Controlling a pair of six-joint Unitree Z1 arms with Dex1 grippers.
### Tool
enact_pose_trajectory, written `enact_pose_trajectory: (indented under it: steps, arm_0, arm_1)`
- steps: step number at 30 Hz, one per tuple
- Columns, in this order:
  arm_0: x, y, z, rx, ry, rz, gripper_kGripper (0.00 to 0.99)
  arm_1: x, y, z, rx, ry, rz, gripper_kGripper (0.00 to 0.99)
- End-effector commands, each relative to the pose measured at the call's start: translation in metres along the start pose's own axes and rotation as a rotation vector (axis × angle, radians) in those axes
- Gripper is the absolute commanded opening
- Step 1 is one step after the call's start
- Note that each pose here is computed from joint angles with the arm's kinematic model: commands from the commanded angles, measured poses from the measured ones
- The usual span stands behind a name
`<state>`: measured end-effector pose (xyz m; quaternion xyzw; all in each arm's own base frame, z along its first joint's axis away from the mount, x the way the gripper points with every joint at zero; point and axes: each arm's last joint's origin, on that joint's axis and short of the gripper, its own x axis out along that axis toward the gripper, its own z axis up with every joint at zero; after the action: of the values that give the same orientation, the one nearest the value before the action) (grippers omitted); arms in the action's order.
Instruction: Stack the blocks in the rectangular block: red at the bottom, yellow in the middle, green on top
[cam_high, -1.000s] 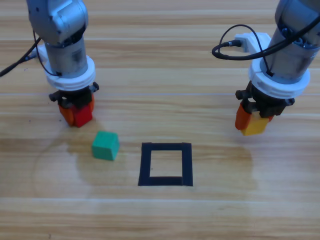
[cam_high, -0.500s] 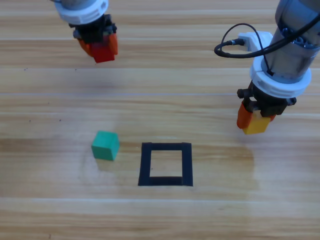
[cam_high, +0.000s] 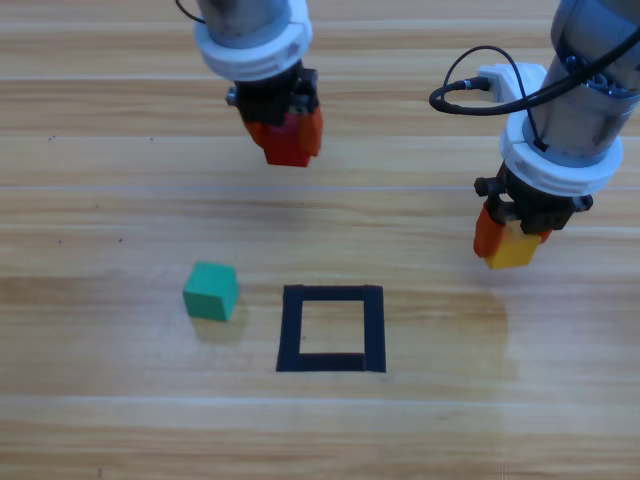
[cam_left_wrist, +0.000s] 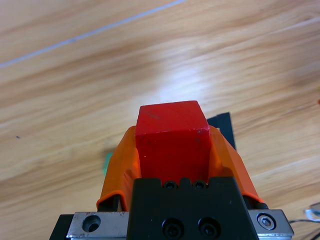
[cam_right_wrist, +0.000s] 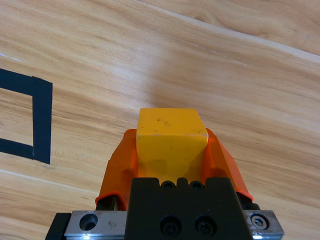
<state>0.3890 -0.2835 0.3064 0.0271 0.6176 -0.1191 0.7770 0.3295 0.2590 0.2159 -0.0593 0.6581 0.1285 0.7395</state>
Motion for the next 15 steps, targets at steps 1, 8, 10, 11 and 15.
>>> enact_pose_trajectory:
  steps: [1,8,10,11,15]
  arm_0:
    - [0.007,-0.025,-0.015,-0.024,0.043,-0.004,0.0]
    - [0.026,-0.03,-0.031,-0.19,0.117,0.053,0.0]
    - [0.033,-0.035,-0.037,-0.21,0.138,0.064,0.0]
    - [0.035,-0.037,-0.039,-0.215,0.147,0.068,0.0]
    - [0.041,-0.052,-0.052,-0.206,0.171,0.079,0.0]
  arm_1:
    - [-0.009,-0.008,-0.004,0.019,-0.01,0.026,0.163]
    - [-0.008,-0.007,-0.004,0.01,-0.002,0.036,0.163]
    - [-0.008,-0.007,-0.004,0.01,-0.003,0.038,0.163]
    - [-0.008,-0.007,-0.004,0.009,-0.004,0.039,0.163]
    - [-0.008,-0.007,-0.004,0.008,-0.001,0.039,0.163]
